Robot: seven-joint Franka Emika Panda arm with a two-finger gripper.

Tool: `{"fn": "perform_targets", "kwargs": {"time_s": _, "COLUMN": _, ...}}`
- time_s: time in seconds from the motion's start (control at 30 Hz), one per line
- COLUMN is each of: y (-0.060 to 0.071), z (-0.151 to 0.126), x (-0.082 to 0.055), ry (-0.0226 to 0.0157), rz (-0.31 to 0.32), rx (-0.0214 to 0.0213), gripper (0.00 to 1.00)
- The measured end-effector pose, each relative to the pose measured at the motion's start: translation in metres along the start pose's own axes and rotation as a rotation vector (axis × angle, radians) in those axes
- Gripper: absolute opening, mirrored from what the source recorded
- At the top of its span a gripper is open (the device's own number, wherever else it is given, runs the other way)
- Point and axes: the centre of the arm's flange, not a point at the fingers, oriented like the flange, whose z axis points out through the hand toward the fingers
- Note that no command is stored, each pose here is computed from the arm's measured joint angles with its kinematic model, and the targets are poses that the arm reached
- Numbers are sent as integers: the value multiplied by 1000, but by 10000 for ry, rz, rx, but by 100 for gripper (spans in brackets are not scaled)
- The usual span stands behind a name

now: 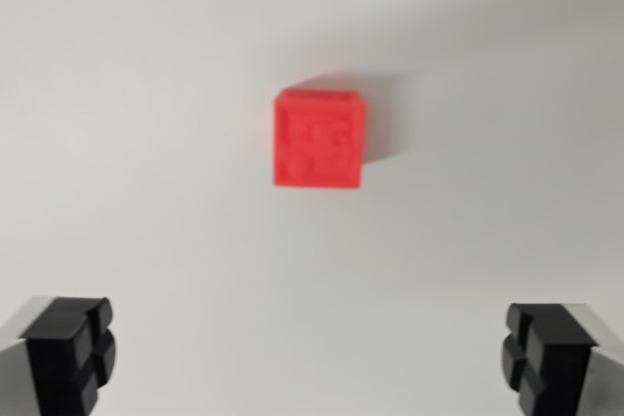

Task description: Destack cube

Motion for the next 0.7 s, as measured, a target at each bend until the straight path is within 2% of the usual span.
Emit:
{"fn": "perform_targets", "kwargs": {"time_s": 0.13, "y": 0, "z": -13, "x": 0, "ry": -8, "rz": 1, "rx": -5, "gripper": 100}}
{"fn": "perform_targets", "kwargs": {"time_s": 0.3, "y": 0, "z": -30, "x": 1, "ry": -7, "rz": 7, "rx": 10, "gripper": 100}}
{"fn": "perform_targets", "kwargs": {"time_s": 0.5, "y": 0, "z": -45, "x": 1, "ry": -25, "rz": 8, "rx": 4, "gripper": 100}}
{"fn": "perform_targets", "kwargs": {"time_s": 0.7, "y": 0, "z": -56, "x": 1, "ry": -17, "rz": 10, "rx": 15, "gripper": 100}}
